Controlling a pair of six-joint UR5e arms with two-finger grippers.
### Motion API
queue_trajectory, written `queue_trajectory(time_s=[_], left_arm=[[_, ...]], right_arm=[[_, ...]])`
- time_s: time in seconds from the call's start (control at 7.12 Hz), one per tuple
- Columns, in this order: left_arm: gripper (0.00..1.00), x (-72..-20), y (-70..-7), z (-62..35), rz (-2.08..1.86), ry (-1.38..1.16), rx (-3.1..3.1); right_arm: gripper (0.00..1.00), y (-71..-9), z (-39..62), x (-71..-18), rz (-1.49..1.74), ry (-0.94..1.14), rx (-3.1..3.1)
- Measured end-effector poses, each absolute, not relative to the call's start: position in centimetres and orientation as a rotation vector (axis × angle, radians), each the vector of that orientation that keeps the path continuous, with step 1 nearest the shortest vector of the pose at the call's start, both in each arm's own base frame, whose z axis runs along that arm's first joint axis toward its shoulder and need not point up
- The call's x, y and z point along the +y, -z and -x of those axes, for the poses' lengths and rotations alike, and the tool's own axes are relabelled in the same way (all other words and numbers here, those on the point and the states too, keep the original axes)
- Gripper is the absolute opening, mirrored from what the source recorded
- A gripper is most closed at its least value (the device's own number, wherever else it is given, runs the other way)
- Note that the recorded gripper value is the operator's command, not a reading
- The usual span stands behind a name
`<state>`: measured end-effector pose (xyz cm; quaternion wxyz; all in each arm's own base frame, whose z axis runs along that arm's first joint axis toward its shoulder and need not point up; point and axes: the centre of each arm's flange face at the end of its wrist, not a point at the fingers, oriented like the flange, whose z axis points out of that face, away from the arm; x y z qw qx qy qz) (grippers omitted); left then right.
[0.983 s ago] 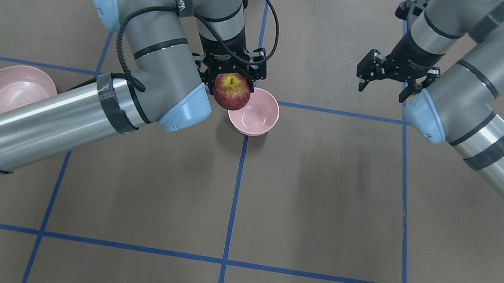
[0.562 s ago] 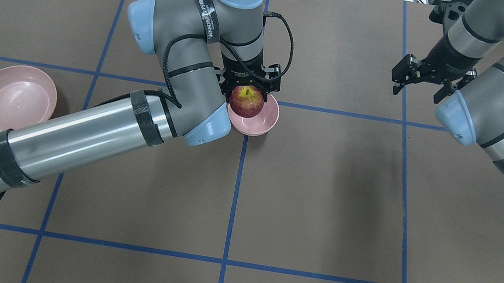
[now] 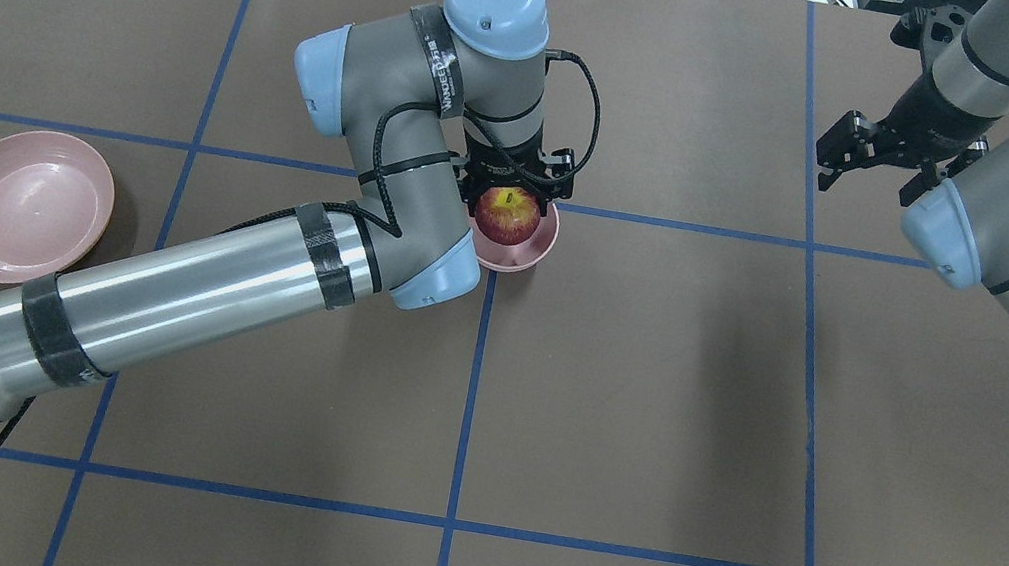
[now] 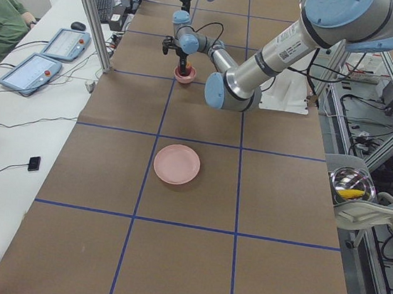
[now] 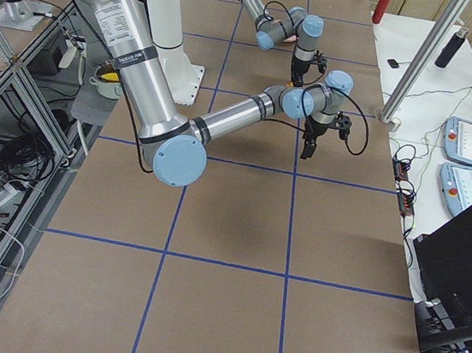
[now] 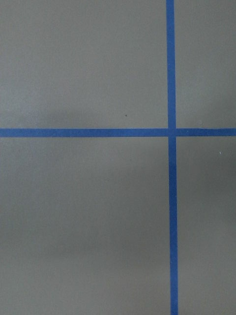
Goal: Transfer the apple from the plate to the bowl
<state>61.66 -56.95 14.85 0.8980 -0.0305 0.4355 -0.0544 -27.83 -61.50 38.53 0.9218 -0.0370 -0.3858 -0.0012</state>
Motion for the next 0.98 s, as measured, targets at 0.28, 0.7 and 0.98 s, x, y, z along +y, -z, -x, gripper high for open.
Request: queue_trajectory(time_s=[0.28, 0.7, 0.98], left_arm=[[0.98, -56.7, -15.1, -62.4, 0.039, 0.125, 0.898], [0.98, -56.4, -14.4, -61.2, 0.023, 0.125, 0.917], [0.98, -57.3, -14.6, -56.8, 0.010, 0.121, 0.931]], right_arm=[[1.00, -38.5, 27.7, -61.5, 0.074, 0.003, -0.793], [1.00, -38.6, 26.9, -62.0, 0.068, -0.008, -0.792], [1.00, -39.4, 25.2, -62.5, 0.053, -0.015, -0.781]])
